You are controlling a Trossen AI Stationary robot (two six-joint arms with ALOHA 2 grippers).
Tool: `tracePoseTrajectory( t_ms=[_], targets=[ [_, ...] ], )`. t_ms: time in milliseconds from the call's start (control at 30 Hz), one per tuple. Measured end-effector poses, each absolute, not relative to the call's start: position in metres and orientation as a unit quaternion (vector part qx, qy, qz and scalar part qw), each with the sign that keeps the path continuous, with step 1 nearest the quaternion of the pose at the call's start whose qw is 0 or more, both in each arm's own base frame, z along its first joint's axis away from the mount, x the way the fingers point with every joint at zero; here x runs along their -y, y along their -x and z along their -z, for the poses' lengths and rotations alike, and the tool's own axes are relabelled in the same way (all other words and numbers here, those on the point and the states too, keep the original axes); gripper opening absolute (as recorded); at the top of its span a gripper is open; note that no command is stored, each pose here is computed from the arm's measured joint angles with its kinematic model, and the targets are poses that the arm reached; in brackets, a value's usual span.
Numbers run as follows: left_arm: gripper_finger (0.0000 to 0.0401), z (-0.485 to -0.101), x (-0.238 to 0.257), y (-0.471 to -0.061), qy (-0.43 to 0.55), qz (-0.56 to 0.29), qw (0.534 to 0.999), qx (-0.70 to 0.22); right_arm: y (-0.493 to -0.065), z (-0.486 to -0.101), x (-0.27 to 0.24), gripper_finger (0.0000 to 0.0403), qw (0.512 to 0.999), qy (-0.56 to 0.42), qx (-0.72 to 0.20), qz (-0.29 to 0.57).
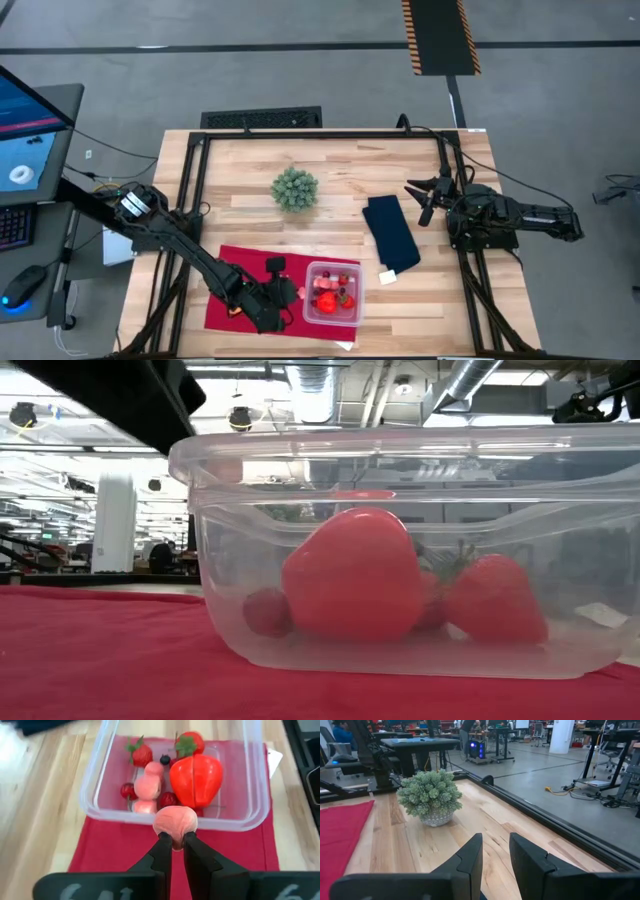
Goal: Pick and placing Produce into tupperware
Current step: Put the apricot into the transparent bin
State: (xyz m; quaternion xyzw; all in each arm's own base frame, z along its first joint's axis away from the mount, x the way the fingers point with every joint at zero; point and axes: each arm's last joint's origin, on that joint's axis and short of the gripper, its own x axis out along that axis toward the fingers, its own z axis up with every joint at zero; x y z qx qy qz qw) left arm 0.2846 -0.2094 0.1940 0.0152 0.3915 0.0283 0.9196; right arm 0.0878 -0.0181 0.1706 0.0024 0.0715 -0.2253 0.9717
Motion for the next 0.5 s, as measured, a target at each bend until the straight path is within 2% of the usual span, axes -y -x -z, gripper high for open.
tracePoseTrajectory(
  t_ms=[300,500],
  targets=[
    [0.0025,-0.215,0.213,-0.295,-0.082,0.01,0.923,-0.375,-0.088,-0.171,0.018,0.012,0.972,-0.002,-0.071,0.225],
    [0.0041,-0.216,0.204,-0.307,-0.054,0.025,0.926,-0.373,-0.088,-0.171,0.018,0.012,0.972,-0.002,-0.071,0.225]
  ],
)
